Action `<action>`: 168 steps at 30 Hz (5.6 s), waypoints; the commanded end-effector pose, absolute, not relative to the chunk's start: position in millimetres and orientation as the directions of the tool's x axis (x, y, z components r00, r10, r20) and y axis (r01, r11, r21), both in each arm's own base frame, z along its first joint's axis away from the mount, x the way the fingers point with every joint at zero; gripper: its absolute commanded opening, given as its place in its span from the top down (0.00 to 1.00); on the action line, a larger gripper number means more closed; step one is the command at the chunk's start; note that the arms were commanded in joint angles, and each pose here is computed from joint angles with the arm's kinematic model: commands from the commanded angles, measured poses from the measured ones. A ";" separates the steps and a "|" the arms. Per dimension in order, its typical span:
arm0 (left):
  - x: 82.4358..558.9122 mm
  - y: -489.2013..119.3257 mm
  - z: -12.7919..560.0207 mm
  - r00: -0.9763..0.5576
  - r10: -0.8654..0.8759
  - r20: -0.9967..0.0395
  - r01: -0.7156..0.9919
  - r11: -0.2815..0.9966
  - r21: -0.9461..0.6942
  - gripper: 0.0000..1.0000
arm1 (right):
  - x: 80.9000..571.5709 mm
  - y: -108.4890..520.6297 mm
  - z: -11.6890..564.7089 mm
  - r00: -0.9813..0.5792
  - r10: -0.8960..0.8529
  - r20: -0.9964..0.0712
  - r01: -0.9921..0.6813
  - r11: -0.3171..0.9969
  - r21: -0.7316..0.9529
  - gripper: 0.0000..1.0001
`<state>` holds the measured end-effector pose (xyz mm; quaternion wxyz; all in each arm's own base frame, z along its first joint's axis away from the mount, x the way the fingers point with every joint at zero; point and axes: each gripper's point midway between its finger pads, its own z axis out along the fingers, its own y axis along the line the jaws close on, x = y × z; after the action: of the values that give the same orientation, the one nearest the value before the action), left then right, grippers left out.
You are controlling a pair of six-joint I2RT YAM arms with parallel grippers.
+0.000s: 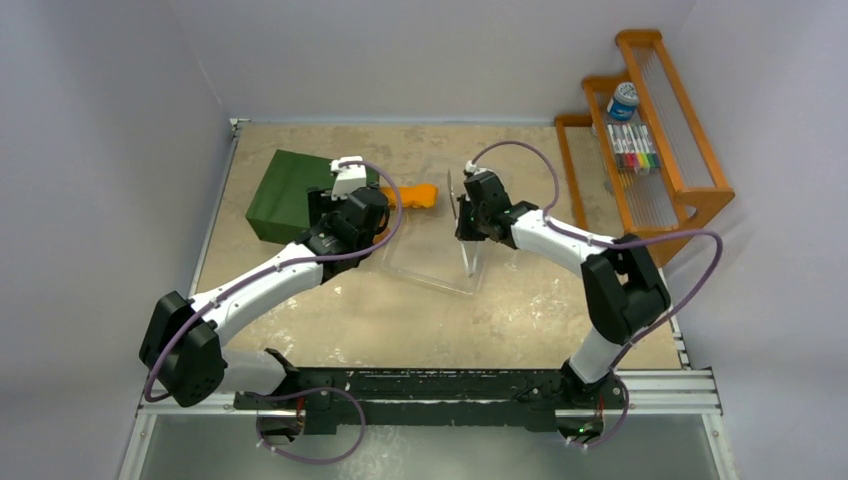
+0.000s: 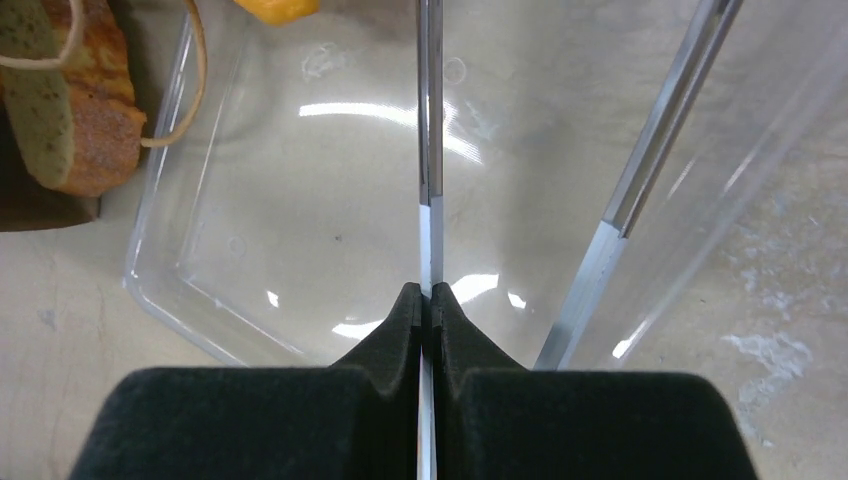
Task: Take the fake bread out of the paper bag
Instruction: Place the clamp in the container, then pick up the clamp from the container, then take out the fake bread from the paper bag.
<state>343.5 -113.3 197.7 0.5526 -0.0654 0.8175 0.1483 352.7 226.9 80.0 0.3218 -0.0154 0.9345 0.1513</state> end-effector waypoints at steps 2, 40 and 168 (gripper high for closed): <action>344.3 -116.8 210.2 -0.334 0.007 -0.942 -0.286 0.952 0.109 0.14 | 355.3 232.9 77.2 -0.798 -0.023 -0.603 -0.177 0.964 0.197 1.00; 357.4 -129.7 271.6 -0.179 -0.144 -0.973 -0.285 0.954 -0.088 0.00 | 392.8 243.1 227.4 -0.411 0.134 -0.902 -0.196 0.953 0.231 0.00; 356.6 -91.1 244.1 -0.158 -0.407 -0.900 -0.354 0.874 -0.333 0.30 | 293.0 222.6 151.7 -0.697 -0.273 -0.664 -0.497 0.851 0.171 0.53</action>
<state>355.1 -93.2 231.5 0.5872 -0.2320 0.7755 -0.0052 283.9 204.9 125.4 0.2962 -0.1831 0.9256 0.1481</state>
